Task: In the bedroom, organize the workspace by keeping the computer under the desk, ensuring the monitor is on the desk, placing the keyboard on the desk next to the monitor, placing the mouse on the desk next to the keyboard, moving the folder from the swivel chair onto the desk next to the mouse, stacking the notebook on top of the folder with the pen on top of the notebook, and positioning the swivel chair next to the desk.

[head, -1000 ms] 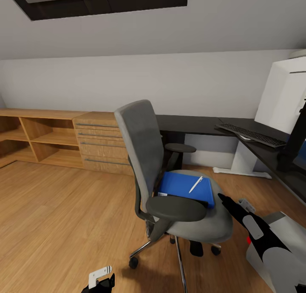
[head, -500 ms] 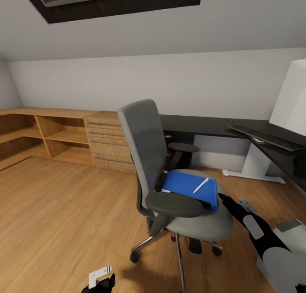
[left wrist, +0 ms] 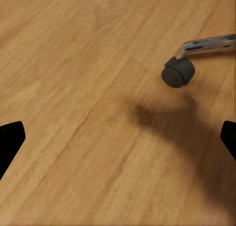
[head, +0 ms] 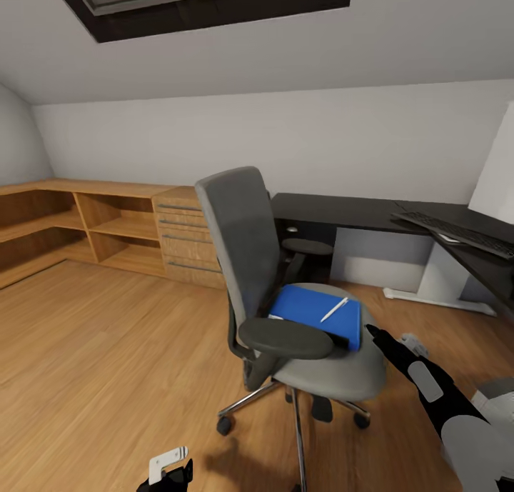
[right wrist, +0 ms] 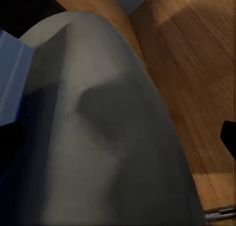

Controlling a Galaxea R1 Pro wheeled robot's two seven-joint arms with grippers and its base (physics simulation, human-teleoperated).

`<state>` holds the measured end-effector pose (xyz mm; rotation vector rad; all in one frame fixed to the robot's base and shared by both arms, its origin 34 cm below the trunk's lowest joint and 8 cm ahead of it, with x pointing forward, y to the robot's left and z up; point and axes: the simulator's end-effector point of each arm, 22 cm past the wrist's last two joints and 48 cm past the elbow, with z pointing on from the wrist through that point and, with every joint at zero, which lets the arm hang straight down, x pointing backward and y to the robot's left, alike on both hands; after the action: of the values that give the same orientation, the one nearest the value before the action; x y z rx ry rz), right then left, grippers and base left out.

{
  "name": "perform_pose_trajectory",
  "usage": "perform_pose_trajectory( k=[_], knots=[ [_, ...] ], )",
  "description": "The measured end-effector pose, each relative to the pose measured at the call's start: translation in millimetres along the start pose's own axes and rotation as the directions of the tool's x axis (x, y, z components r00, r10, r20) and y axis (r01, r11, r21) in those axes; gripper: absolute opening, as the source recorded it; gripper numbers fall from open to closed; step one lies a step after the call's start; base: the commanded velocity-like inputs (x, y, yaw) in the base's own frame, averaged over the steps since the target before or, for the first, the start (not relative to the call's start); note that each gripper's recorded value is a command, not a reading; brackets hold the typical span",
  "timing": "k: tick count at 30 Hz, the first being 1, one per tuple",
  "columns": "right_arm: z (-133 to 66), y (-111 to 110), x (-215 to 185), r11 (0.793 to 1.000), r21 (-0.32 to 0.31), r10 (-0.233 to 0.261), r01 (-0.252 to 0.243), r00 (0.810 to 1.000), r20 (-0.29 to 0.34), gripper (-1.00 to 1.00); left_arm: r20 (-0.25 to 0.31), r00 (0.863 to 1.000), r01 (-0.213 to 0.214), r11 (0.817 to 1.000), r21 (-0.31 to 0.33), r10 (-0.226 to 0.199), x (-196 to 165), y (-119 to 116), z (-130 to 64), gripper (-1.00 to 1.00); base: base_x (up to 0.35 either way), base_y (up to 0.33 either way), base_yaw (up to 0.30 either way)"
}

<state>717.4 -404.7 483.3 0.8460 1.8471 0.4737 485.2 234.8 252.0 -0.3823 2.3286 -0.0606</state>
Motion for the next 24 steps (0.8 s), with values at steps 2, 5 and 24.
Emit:
perform_pose_trajectory(
  k=[2, 5, 24],
  knots=[
    [-0.3, 0.6, -0.6, 1.000, -0.001, 0.000, 0.000, 1.000, 0.001, 1.00, 0.002, 1.000, 0.000, 1.000, 0.000, 0.000, -0.7, -0.2, -0.1, 1.00, 0.000, 0.000, -0.174],
    [-0.9, 1.6, -1.6, 1.000, -0.003, 0.000, 0.000, 1.000, 0.003, 1.00, 0.003, 1.000, 0.000, 1.000, 0.001, 0.000, -1.6, -0.5, -0.4, 1.00, 0.000, 0.000, -0.158],
    [-1.1, 2.6, 0.6, 1.000, -0.004, 0.005, -0.005, 1.000, -0.002, 1.00, 0.006, 1.000, 0.000, 1.000, 0.002, 0.000, -2.6, -0.7, -0.6, 1.00, 0.000, 0.000, -0.017]
  ],
)
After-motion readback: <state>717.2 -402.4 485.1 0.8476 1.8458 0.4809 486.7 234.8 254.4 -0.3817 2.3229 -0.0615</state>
